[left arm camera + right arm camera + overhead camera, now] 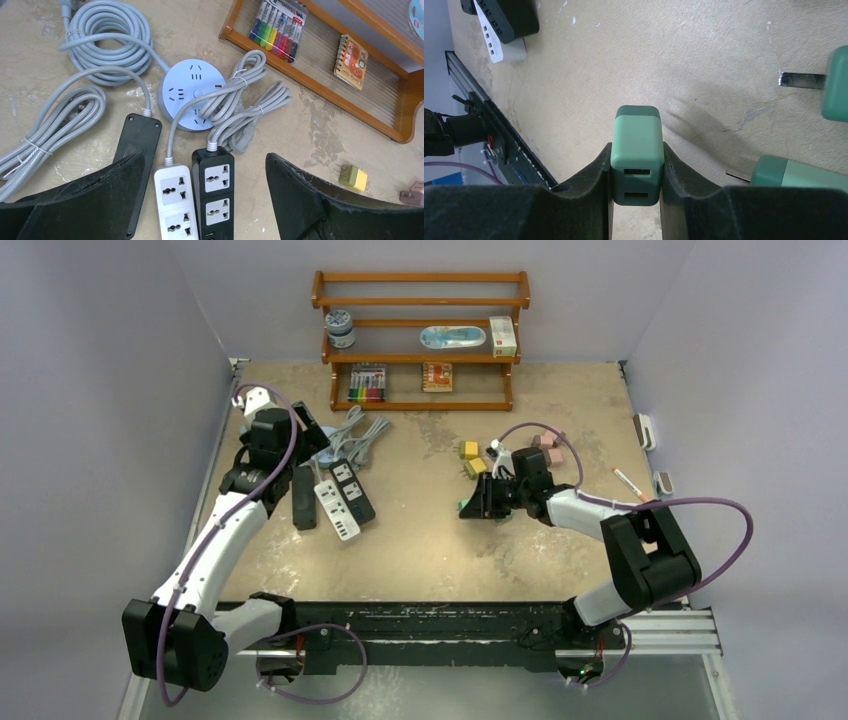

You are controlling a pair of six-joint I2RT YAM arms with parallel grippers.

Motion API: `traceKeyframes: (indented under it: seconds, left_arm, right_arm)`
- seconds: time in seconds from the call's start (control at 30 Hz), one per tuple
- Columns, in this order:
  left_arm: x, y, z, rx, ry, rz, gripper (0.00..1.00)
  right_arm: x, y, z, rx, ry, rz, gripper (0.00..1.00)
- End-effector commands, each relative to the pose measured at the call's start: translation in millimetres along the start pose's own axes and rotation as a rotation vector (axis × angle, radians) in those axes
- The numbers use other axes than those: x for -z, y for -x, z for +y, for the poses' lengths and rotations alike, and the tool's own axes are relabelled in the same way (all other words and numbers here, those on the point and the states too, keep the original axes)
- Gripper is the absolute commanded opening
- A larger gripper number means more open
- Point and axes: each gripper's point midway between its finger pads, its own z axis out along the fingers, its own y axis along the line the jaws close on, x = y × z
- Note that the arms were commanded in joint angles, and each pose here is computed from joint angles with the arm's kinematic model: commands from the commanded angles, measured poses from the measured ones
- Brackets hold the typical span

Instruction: Pull the plug off the socket

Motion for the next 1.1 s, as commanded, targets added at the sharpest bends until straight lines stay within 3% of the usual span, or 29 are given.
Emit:
traceKeyframes:
  seconds: [0.0, 1.07]
  left_arm:
    - [6, 21, -4, 0.017, -0.029, -0.083, 0.90]
    - [7, 27, -11, 0.029, -0.069, -0.112, 0.89]
  right_arm:
    - [2, 8, 1, 0.015, 0.004, -0.030, 0.04]
    - [19, 30, -3, 0.028, -0.019, -0.108, 0.08]
